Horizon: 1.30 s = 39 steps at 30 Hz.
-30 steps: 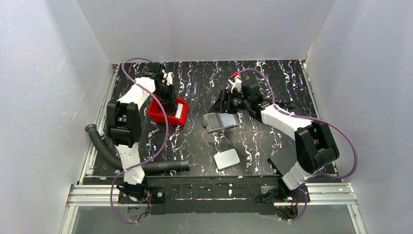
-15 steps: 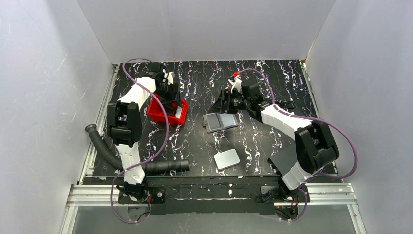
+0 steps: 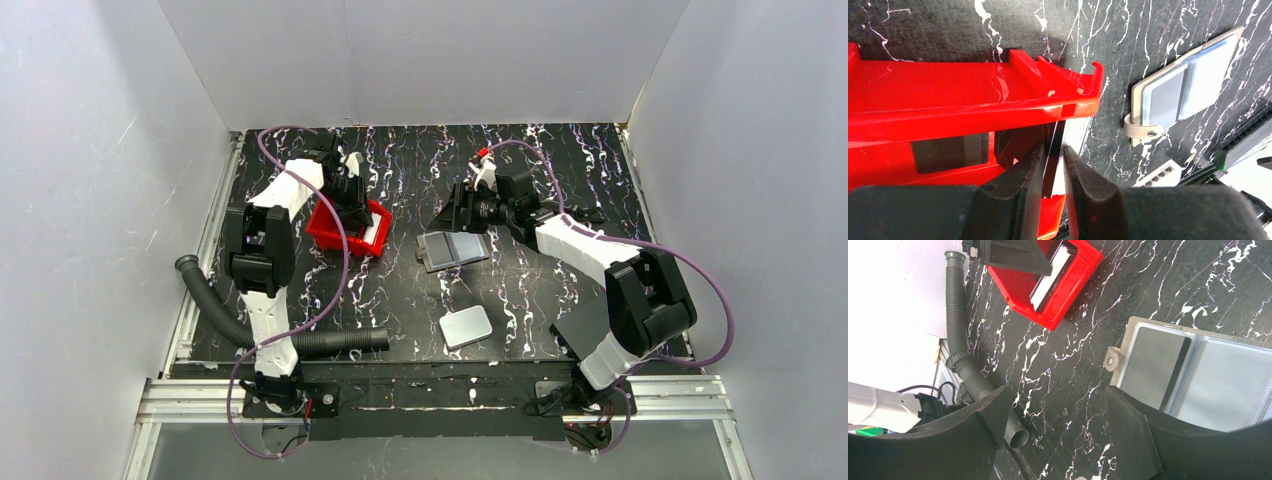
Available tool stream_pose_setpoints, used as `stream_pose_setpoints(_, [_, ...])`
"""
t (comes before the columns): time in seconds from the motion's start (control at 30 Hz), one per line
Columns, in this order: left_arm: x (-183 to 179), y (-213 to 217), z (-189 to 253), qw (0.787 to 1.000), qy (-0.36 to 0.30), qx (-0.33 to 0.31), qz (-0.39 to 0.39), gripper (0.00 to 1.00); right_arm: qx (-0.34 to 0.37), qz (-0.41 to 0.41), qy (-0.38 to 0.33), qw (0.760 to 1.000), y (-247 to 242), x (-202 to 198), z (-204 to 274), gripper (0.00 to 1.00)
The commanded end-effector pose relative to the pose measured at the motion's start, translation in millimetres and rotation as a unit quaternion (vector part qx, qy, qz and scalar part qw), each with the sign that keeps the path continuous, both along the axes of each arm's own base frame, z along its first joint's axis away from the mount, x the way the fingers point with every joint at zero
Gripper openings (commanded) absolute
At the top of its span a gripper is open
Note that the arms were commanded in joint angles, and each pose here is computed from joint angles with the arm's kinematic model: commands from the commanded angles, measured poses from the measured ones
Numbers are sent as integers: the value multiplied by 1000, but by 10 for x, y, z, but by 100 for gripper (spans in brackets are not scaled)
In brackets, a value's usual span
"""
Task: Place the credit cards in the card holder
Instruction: Pick up the credit card from the storage box.
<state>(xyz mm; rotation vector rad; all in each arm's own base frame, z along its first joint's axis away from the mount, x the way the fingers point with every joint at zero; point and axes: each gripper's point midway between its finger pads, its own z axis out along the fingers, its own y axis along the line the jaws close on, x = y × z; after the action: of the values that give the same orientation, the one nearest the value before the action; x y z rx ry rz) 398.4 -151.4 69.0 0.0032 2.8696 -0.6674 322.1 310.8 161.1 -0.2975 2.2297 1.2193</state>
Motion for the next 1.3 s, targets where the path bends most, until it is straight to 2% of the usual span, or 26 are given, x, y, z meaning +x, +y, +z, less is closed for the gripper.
stream_pose_setpoints(0.0, [42,-61,262,999,-30,-13,-9,18,20,1,-31,999,72,79,208,77])
stream_pose_setpoints(0.3, [45,-47,303,999,-40,-11,-6,10,21,1,-30,999,80,80,204,77])
stream_pose_setpoints(0.53, [44,43,320,999,-47,18,-7,0,20,2,-29,999,90,83,198,77])
stream_pose_setpoints(0.83, [65,144,453,996,-72,49,-5,0,21,5,-29,999,116,82,206,77])
stream_pose_setpoints(1.13, [88,368,512,988,-89,125,0,0,21,7,-29,999,144,90,218,76])
stream_pose_setpoints(1.27, [118,487,682,981,-116,153,16,0,17,7,-30,999,142,88,207,76])
